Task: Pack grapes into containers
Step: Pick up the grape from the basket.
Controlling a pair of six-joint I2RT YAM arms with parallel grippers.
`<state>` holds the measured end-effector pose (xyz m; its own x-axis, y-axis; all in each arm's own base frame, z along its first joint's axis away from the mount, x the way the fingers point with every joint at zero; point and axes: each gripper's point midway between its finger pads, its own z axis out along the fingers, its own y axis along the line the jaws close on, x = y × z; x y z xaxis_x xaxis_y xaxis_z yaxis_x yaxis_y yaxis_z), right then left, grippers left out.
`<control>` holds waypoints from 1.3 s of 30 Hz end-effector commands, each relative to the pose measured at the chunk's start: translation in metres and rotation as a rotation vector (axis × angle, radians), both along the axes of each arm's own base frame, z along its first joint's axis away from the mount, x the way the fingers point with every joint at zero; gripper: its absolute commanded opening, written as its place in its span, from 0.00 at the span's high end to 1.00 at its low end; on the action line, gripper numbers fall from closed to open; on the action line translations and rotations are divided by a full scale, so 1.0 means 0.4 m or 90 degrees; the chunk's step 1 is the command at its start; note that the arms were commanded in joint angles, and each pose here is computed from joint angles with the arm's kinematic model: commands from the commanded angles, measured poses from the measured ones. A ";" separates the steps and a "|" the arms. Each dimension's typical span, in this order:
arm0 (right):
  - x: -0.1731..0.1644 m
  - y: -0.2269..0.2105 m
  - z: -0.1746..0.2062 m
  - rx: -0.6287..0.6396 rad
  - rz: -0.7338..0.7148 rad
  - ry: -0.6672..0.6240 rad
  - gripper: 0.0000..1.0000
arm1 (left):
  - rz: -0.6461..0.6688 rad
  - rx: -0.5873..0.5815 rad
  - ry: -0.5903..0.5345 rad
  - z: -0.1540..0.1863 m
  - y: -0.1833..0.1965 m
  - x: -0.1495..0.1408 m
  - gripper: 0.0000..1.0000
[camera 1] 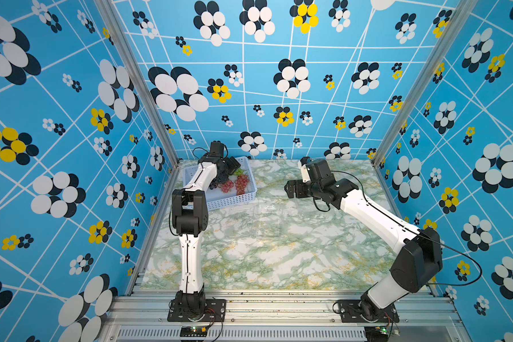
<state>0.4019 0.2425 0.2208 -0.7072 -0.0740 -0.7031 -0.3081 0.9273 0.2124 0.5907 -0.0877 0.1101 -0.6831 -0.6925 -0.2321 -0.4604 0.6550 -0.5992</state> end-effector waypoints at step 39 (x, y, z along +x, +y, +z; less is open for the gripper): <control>0.021 0.003 -0.068 -0.037 -0.001 0.022 0.01 | 0.023 0.017 -0.015 -0.102 0.037 0.097 0.79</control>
